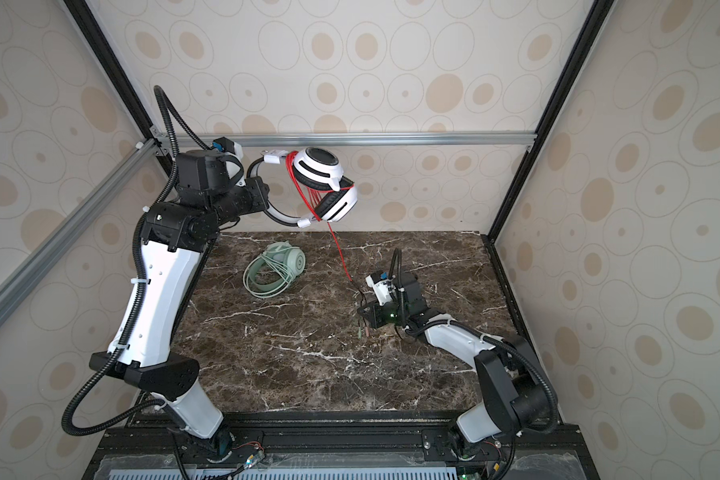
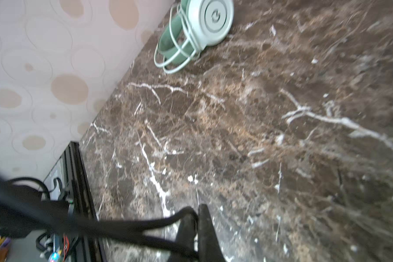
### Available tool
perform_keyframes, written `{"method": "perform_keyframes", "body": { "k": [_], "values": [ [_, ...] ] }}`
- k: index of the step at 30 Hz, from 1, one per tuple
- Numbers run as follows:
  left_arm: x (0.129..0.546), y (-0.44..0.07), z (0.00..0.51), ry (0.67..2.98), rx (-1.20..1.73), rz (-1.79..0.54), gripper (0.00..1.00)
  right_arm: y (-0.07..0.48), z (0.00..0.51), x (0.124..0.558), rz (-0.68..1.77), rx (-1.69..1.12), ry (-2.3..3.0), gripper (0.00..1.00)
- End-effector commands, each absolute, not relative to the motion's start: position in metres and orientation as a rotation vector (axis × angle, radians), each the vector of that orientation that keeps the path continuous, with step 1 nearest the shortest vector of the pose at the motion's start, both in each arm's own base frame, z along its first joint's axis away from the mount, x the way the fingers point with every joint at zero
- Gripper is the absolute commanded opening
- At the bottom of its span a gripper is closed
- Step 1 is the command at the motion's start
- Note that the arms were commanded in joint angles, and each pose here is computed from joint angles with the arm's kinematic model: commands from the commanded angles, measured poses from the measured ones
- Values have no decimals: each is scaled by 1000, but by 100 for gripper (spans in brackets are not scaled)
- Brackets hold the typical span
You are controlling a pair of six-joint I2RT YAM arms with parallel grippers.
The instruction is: Wrap the headphones
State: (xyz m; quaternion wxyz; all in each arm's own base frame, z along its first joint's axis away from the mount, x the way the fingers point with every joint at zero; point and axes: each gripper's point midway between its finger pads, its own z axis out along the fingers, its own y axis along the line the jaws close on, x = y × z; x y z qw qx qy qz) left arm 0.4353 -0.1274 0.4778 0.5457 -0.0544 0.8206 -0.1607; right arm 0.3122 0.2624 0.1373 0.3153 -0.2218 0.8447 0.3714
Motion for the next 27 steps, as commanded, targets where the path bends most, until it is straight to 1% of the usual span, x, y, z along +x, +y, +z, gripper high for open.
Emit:
{"method": "perform_keyframes", "body": {
  "k": [1, 6, 12, 15, 18, 23, 27],
  "values": [
    [440, -98, 495, 1858, -275, -263, 0, 252, 122, 272, 827, -722, 2347, 0],
    [442, -67, 477, 1879, -382, -53, 0, 242, 149, 251, 625, -792, 2304, 0],
    [450, -62, 440, 1965, -421, 32, 0, 223, 190, 244, 288, -850, 2227, 0],
    [456, -70, 412, 2044, -394, 35, 0, 209, 220, 249, 87, -872, 2156, 0],
    [457, -82, 387, 2109, -343, 33, 0, 204, 258, 256, -34, -897, 2052, 0],
    [448, -106, 352, 2181, -229, 67, 0, 205, 318, 269, -141, -918, 1916, 0],
    [435, -123, 325, 2237, -132, 120, 0, 213, 362, 279, -161, -912, 1802, 0]
  ]
}}
